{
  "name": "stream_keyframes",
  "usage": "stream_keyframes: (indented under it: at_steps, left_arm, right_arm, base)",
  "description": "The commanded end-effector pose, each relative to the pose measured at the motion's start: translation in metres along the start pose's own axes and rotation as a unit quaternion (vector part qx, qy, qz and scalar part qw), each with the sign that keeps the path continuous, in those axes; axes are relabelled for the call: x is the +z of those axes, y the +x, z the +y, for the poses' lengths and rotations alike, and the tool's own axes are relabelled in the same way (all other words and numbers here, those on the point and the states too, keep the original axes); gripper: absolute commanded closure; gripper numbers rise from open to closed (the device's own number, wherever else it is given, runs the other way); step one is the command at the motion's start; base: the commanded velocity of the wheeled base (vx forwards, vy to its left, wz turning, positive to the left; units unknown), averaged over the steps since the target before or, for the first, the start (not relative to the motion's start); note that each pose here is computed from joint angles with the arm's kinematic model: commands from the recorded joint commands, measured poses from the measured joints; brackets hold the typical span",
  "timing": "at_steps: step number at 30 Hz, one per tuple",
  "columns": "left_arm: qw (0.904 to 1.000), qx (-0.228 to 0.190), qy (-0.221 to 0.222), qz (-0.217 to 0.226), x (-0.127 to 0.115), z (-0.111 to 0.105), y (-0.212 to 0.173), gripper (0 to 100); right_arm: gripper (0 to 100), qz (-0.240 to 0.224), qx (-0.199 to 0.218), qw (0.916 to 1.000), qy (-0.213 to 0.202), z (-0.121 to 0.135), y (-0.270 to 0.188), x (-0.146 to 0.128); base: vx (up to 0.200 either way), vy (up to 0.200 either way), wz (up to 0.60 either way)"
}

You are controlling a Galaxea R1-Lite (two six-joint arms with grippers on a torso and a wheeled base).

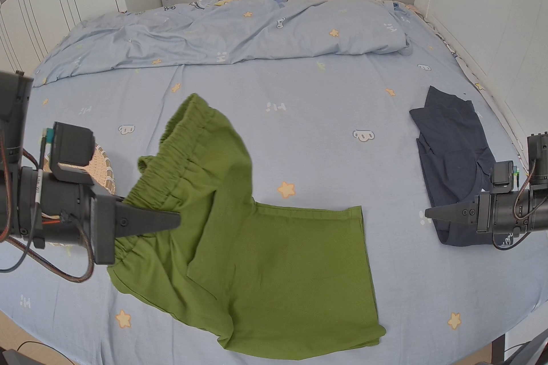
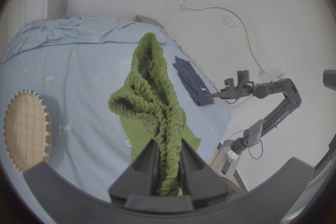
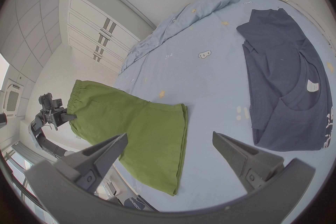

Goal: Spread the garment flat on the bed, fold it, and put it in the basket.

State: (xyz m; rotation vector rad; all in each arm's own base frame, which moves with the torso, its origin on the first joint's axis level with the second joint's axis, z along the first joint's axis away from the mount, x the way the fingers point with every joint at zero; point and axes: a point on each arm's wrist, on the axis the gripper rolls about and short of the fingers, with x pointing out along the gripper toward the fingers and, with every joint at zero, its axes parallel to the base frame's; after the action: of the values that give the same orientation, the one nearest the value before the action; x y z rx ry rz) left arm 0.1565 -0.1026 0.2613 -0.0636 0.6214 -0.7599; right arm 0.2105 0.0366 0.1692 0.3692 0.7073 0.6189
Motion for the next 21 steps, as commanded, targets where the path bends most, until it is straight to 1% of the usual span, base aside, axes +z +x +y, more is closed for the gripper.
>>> stream_keyframes:
  at_steps: [1, 5, 8, 9, 12, 15, 19, 21]
  left_arm:
    - [0.9983, -0.019, 0.032, 0.044, 0.006, -0.021, 0.043, 100]
    - [0.9976, -0.005, 0.040, 0.057, 0.003, -0.028, 0.070, 100]
    - [0.9979, -0.002, 0.019, 0.062, 0.001, -0.034, 0.088, 100]
    - [0.9980, -0.004, 0.003, 0.062, -0.001, -0.039, 0.098, 100]
    - [0.9983, -0.009, -0.008, 0.056, -0.002, -0.046, 0.109, 100]
    - [0.9986, -0.005, -0.026, 0.046, -0.003, -0.052, 0.121, 100]
    - [0.9981, 0.003, -0.038, 0.049, -0.011, -0.063, 0.137, 100]
    - [0.9980, 0.005, -0.040, 0.049, -0.012, -0.065, 0.140, 100]
  right_arm:
    - [0, 0.001, -0.011, 0.9999, -0.004, 0.002, 0.001, -0.002]
    - [0, 0.000, -0.016, 0.9999, -0.004, 0.002, 0.001, -0.002]
    - [0, 0.000, -0.016, 0.9999, -0.005, 0.002, 0.002, -0.002]
    - [0, 0.002, -0.016, 0.9999, -0.004, 0.001, 0.002, -0.002]
    - [0, 0.001, -0.017, 0.9999, -0.004, 0.001, 0.002, -0.002]
    - [0, 0.001, -0.017, 0.9998, -0.004, 0.001, 0.002, -0.002]
    - [0, 0.003, -0.017, 0.9998, -0.003, 0.001, 0.002, -0.003]
    - [0, 0.002, -0.018, 0.9998, -0.003, 0.000, 0.002, -0.003]
  base:
    - [0.000, 0.000, 0.00]
    - [0.000, 0.000, 0.00]
    - [0.000, 0.000, 0.00]
    - [0.000, 0.000, 0.00]
    - [0.000, 0.000, 0.00]
    - [0.000, 0.000, 0.00]
    - [0.000, 0.000, 0.00]
    - [0.000, 0.000, 0.00]
